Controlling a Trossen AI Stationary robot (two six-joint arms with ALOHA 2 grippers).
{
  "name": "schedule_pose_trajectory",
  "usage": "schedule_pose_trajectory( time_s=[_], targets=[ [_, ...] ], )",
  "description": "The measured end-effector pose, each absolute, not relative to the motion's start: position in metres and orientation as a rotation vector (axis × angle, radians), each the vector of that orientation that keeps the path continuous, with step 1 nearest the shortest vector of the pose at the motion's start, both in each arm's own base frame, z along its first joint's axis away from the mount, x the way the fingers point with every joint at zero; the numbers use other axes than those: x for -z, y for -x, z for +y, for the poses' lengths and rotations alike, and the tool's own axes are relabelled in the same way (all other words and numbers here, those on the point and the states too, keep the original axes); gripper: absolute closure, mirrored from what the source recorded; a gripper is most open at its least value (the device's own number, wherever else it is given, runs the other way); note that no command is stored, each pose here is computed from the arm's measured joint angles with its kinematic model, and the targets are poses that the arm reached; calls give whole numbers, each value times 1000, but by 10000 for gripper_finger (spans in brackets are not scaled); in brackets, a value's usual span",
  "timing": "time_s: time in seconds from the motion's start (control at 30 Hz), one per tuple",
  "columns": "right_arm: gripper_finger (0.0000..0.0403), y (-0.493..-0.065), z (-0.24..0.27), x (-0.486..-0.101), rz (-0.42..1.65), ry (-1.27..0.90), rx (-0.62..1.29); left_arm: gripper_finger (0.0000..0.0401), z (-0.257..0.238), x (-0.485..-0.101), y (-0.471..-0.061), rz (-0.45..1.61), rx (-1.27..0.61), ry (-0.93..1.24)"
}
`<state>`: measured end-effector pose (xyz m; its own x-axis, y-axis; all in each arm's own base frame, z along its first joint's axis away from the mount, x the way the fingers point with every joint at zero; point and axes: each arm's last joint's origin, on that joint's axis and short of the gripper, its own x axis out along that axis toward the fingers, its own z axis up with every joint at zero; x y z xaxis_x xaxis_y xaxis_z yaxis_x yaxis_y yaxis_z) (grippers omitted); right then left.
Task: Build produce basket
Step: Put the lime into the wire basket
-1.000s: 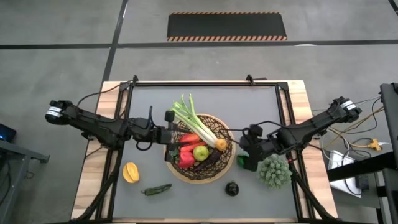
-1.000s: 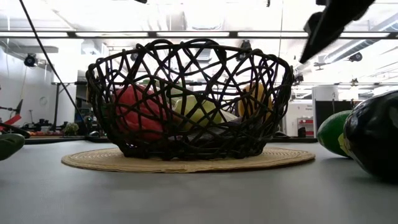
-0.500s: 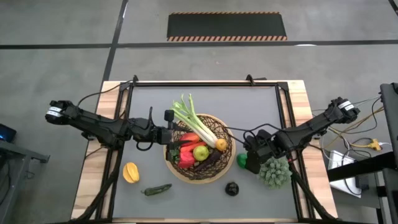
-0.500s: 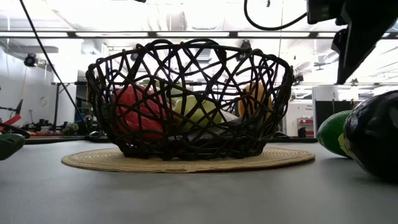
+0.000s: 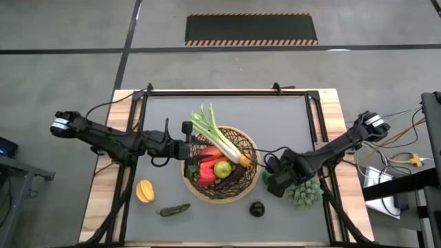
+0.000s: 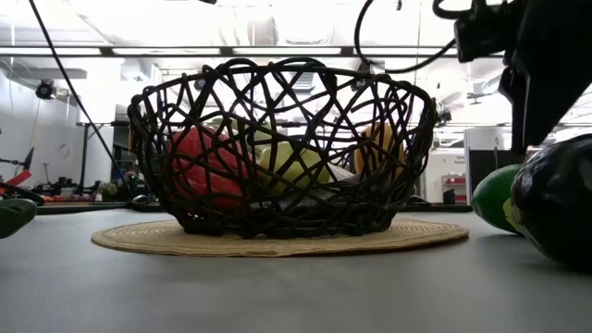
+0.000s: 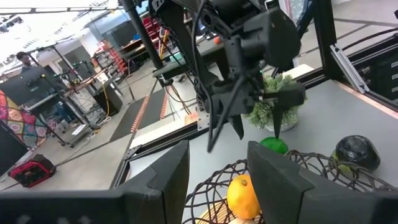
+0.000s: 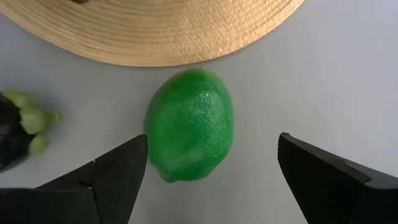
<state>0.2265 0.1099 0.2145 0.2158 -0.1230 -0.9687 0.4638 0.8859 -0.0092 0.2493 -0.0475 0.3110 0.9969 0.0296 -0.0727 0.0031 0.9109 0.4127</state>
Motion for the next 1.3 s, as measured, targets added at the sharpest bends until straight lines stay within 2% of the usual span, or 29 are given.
schedule_pose_trajectory(
  time_s=[0.87, 1.03, 1.3],
  targets=[
    [72, -241, 119, -180, 1382, -251, 456, 257, -47, -311, -249, 80, -13, -426],
    [96, -241, 119, -180, 1381, -251, 456, 257, -47, -311, -249, 80, -13, -426],
    [161, -241, 119, -180, 1383, -258, 451, 257, -47, -311, -249, 79, -13, -426]
  ],
)
